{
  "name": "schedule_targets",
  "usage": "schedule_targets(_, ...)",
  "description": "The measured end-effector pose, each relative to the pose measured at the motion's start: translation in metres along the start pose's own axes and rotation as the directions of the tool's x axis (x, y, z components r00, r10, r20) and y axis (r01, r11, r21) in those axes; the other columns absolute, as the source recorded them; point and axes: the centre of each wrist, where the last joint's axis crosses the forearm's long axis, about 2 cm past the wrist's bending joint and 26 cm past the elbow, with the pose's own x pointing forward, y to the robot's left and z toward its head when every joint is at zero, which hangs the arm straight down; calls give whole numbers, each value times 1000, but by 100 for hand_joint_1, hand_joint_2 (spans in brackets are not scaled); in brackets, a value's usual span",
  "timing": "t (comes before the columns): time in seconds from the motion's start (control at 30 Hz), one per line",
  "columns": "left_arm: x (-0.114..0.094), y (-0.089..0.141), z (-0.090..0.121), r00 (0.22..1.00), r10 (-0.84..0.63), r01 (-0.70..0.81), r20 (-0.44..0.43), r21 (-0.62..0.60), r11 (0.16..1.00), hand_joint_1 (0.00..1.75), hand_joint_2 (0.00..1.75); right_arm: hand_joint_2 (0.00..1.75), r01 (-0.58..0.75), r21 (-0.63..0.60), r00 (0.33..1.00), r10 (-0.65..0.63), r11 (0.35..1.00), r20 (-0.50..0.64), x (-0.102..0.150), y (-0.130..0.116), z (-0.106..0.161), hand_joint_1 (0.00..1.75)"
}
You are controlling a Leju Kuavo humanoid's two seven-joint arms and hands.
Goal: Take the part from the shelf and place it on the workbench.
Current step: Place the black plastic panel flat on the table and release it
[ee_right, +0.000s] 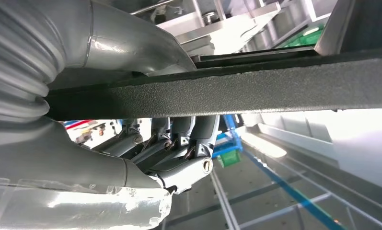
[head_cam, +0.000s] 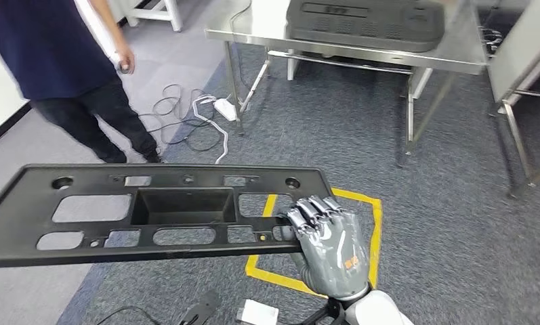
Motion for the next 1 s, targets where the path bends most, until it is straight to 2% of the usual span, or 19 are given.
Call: schedule_targets(1.0, 0, 0, 0, 1000, 3, -3, 2, -9, 1000, 0, 175, 175, -7, 13, 1000, 7, 1000, 5, 0, 0, -2, 175)
